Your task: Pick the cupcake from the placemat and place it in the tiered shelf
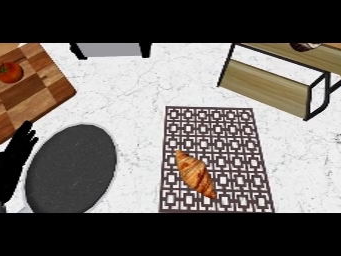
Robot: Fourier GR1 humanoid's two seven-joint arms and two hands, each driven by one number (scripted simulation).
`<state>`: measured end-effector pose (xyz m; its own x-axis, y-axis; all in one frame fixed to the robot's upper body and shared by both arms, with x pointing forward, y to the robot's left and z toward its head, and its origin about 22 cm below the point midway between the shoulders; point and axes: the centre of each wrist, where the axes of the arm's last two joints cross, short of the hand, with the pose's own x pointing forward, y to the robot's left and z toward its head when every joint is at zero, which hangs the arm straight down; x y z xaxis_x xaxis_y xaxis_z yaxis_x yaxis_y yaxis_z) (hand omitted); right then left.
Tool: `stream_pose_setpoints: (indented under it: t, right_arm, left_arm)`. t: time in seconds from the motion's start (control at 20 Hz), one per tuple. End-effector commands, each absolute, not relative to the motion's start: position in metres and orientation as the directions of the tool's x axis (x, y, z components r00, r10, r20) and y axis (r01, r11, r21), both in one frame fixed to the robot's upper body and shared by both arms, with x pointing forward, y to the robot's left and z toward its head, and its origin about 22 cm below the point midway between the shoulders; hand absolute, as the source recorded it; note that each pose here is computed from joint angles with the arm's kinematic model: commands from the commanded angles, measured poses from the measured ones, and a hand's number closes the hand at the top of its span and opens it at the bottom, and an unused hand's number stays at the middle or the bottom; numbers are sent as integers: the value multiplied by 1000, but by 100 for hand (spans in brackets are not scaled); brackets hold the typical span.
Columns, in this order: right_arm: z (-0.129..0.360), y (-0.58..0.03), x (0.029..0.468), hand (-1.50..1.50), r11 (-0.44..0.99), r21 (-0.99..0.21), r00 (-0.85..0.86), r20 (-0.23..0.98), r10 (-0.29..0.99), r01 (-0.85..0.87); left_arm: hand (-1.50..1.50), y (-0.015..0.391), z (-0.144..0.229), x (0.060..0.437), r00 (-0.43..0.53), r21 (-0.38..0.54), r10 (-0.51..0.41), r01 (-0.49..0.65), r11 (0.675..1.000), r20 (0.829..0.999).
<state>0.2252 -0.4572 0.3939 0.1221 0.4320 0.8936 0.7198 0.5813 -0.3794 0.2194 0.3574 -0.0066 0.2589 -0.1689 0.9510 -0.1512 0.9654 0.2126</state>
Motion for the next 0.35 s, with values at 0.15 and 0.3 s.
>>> stream_pose_setpoints:
  t: [0.15, 0.3]
  right_arm:
    - [417, -520, 109, -150, 565, -433, 171, 873, 456, 703]
    - [415, -526, 68, -150, 551, -446, 170, 861, 478, 705]
  left_arm:
    - [0, 364, -6, 207, 267, 207, -159, -162, 965, 950]
    - [0, 361, 2, 209, 277, 206, -152, -179, 962, 949]
